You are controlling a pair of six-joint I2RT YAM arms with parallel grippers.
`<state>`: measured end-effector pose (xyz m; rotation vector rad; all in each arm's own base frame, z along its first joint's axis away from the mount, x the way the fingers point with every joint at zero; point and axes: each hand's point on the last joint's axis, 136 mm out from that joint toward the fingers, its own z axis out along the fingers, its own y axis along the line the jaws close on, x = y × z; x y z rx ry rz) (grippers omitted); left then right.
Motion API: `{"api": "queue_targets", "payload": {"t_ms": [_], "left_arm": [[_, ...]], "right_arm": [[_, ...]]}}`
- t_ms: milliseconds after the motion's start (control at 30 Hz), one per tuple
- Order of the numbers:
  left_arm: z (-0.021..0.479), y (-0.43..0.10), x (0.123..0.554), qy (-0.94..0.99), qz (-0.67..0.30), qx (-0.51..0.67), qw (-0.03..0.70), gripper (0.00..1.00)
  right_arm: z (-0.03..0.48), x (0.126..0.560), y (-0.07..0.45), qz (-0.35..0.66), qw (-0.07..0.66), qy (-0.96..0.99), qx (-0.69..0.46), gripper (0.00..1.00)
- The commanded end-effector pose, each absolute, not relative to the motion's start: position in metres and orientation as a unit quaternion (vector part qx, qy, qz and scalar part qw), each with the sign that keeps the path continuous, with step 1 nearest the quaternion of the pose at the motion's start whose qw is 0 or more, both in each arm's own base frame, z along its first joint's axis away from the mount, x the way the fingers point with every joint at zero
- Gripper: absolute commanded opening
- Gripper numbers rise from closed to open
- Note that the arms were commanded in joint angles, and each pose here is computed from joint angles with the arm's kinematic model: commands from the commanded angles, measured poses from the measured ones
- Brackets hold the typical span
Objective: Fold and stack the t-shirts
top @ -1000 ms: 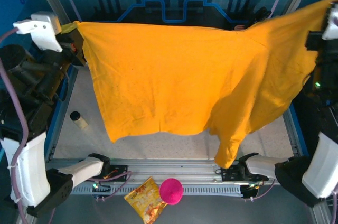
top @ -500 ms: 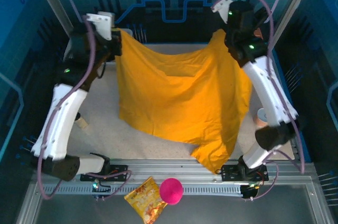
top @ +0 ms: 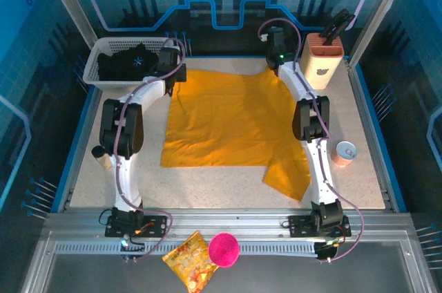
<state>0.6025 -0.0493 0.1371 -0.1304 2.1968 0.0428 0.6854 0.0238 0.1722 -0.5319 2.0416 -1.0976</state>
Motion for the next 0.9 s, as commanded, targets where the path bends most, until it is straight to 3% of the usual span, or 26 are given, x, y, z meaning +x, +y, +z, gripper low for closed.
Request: {"api": "queue_targets", "payload": {"t_ms": [0,267,600,867], "left_arm": [[0.2,-0.039,0.634,0.844,0.034,-0.079,0.529,0.0],[0.183,-0.036,0.625,0.849,0.037,-0.083,0.521,0.0],[0.181,-0.022,0.595,0.852,0.048,-0.084,0.514,0.0],[0.188,-0.014,0.575,0.853,0.048,-0.078,0.514,0.0]], "right_arm": [[0.22,0.692,0.02,-0.429,0.438,0.777,-0.142,0.0],[0.19,0.669,0.019,-0.373,0.419,0.82,-0.115,0.0],[0.215,0.585,-0.001,-0.282,0.436,0.854,-0.023,0.0],[0.205,0.529,-0.005,-0.244,0.422,0.873,0.009,0.0]]}}
